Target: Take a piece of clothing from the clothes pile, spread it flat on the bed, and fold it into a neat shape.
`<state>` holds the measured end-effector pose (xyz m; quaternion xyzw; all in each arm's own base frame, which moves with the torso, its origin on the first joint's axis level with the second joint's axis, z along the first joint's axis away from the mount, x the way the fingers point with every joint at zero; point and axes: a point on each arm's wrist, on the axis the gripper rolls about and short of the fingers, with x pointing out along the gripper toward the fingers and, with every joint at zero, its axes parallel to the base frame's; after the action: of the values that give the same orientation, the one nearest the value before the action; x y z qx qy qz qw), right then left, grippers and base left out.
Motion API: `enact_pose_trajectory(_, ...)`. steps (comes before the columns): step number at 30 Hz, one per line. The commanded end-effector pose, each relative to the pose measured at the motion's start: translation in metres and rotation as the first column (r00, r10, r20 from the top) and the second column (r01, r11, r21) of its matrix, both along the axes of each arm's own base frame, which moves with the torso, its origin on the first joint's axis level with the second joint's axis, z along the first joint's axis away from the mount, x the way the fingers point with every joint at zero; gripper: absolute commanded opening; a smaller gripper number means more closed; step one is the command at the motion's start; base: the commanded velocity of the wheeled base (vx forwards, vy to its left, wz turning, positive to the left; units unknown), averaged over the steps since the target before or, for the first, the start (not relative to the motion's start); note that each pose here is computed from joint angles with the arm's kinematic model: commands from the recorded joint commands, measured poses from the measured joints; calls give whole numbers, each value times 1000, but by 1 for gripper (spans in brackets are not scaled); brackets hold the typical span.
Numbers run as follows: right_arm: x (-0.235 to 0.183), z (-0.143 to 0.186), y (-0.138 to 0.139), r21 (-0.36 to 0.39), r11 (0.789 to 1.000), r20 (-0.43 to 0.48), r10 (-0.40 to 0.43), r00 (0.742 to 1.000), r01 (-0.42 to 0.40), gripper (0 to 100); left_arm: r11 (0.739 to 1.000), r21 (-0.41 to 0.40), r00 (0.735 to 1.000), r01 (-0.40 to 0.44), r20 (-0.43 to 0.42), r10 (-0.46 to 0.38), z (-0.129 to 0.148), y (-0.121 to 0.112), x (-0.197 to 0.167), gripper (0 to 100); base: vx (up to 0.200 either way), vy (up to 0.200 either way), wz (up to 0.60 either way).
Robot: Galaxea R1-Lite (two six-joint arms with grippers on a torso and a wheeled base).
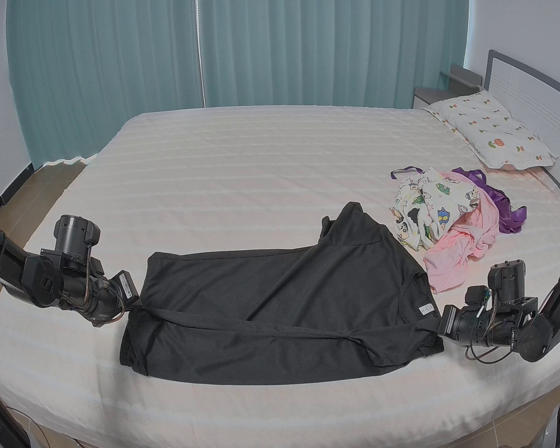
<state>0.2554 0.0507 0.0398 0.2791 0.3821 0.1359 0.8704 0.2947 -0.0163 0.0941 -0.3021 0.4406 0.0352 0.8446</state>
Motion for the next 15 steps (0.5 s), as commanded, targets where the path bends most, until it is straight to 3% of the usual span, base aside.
enact_pose_trajectory(1,-3,1,0,-7,1000,-1,-8,1000,8,0,1000,0,1000,-2,-4,2,-1,0,0,0,0,0,0)
enact_pose_trajectory(12,-27,11,-5,-9,1000,8,-14,1000,14,0,1000,0,1000,-2,-2,2,-1,0,1,0,0,0,0)
enact_pose_trajectory(15,-36,10,-6,-16,1000,-33,-8,999,8,0,1000,0,1000,-3,-4,3,-1,1,1,0,0,0,0)
